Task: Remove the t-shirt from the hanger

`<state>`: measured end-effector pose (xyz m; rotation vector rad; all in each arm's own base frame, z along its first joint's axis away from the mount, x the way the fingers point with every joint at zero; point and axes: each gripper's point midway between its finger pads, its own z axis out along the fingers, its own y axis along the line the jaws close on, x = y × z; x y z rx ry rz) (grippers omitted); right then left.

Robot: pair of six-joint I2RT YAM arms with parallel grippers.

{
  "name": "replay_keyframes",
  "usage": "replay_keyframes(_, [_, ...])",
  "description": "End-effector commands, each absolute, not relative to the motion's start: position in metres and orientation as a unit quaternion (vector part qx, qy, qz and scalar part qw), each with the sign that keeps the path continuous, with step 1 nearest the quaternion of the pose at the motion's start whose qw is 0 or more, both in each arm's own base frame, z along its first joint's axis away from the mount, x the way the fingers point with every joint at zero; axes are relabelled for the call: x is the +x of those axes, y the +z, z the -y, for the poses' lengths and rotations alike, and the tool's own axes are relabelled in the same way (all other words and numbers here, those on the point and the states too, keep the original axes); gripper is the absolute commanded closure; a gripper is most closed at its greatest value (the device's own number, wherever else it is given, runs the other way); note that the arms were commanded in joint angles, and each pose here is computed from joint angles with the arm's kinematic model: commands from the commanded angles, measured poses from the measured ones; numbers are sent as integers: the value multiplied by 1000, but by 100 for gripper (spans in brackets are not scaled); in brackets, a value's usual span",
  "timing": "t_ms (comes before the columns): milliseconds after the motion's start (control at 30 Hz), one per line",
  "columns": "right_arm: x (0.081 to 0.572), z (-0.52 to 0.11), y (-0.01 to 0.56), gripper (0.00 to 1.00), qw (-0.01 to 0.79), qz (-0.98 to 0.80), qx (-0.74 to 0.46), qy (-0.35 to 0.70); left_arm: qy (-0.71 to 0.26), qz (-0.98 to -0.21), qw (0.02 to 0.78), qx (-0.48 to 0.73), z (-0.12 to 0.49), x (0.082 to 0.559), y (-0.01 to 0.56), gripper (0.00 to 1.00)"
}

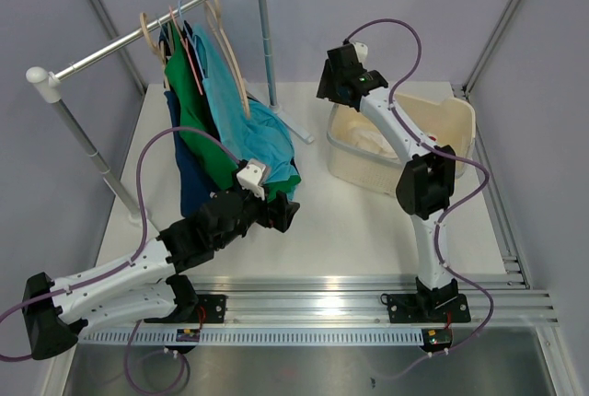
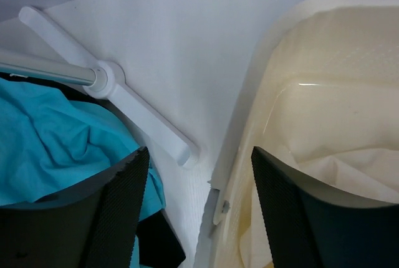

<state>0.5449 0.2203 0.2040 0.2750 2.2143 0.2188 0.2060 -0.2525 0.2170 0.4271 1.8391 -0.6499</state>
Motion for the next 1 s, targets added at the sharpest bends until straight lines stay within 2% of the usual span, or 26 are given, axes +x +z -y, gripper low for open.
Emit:
replay_keyframes(0, [539, -211, 220, 33, 443, -889, 109, 39, -282, -762, 559, 165, 252, 209, 235, 1])
replay_keyframes(33, [540, -210, 219, 40, 444, -889, 109, 37, -283, -762, 558, 166, 253, 209, 235, 1])
replay_keyframes(333, [548, -224, 217, 68, 461, -886, 11, 47, -285, -762, 557, 167, 253, 208, 235, 1])
replay_keyframes(367, [547, -224, 214, 75, 460, -887, -2, 42, -285, -762, 558, 166, 253, 208, 236, 1])
replay_keyframes(600, [546, -230, 222, 96, 469, -880, -46, 54, -281, -765, 556, 167, 254, 209, 233, 1])
replay_keyframes(733, [547, -233, 230, 99, 482, -871, -65, 62, -279, -765, 555, 168, 253, 209, 233, 1])
replay_keyframes(967, [554, -243, 236, 100, 497, -861, -76, 80, -280, -765, 554, 168, 254, 209, 233, 1])
